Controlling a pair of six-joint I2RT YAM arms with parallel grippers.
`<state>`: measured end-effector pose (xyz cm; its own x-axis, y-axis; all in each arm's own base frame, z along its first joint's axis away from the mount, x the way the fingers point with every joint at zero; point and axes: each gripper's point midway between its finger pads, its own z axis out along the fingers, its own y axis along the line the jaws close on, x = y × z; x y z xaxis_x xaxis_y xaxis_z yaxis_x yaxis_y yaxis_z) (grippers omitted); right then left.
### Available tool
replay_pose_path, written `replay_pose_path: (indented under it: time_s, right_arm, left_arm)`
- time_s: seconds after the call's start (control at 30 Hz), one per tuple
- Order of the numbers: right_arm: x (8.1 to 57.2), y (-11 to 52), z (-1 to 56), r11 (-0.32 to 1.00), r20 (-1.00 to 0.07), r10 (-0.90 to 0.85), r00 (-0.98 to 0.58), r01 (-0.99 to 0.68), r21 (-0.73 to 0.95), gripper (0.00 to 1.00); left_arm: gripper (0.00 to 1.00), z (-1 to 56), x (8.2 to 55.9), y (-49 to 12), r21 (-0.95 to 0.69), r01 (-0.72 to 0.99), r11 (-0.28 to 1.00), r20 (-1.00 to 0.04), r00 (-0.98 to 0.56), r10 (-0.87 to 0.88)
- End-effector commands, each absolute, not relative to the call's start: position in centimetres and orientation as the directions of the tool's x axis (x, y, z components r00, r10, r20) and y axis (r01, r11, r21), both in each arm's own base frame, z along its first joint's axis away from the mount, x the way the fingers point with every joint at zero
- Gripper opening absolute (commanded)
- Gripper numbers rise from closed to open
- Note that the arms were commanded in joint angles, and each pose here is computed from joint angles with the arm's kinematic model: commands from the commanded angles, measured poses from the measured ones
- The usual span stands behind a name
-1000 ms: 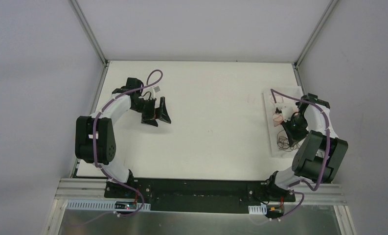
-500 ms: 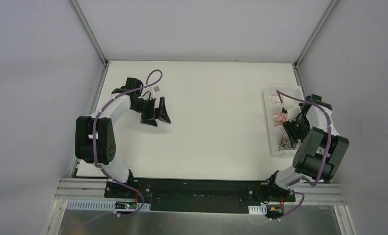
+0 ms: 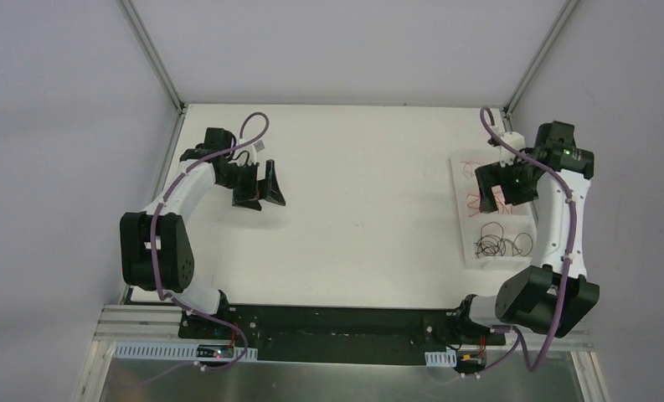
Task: Untangle the cables
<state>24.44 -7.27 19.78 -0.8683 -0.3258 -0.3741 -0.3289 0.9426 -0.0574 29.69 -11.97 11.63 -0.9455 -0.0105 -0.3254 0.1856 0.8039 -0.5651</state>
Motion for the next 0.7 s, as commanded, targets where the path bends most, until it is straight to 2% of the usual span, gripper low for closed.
replay_pose_path:
  time_s: [0.0,0.17,0.3,0.47,0.67]
  right_arm:
    - [27.9,-2.2,23.1,0.947,-0.532,-0.233,-0.814,-0.315,0.067,0.99]
    - [34.2,2.7,25.7,0.935,-0.645,-0.128,-0.753,-0.308,0.174,0.99]
    - [37.5,7.4,25.9,0.908,-0.679,-0.107,-0.726,-0.350,0.231,1.00]
    - [37.6,13.0,23.1,0.865,-0.656,-0.187,-0.731,-0.439,0.243,0.99]
    - [34.9,19.7,19.6,0.779,-0.607,-0.395,-0.690,-0.602,0.178,0.99]
  left_arm:
    - [0.99,15.5,31.0,-10.6,-0.552,0.189,0.812,-0.380,-0.924,-0.044]
    - [0.99,18.4,32.8,-7.2,-0.512,0.123,0.850,-0.379,-0.921,-0.094]
    - [0.99,21.0,34.7,-4.1,-0.388,0.127,0.913,-0.449,-0.891,-0.067]
    - [0.99,22.9,37.0,-0.5,-0.199,0.067,0.978,-0.513,-0.857,-0.046]
    - [0.99,22.9,37.8,-0.5,-0.202,0.047,0.978,-0.508,-0.859,-0.064]
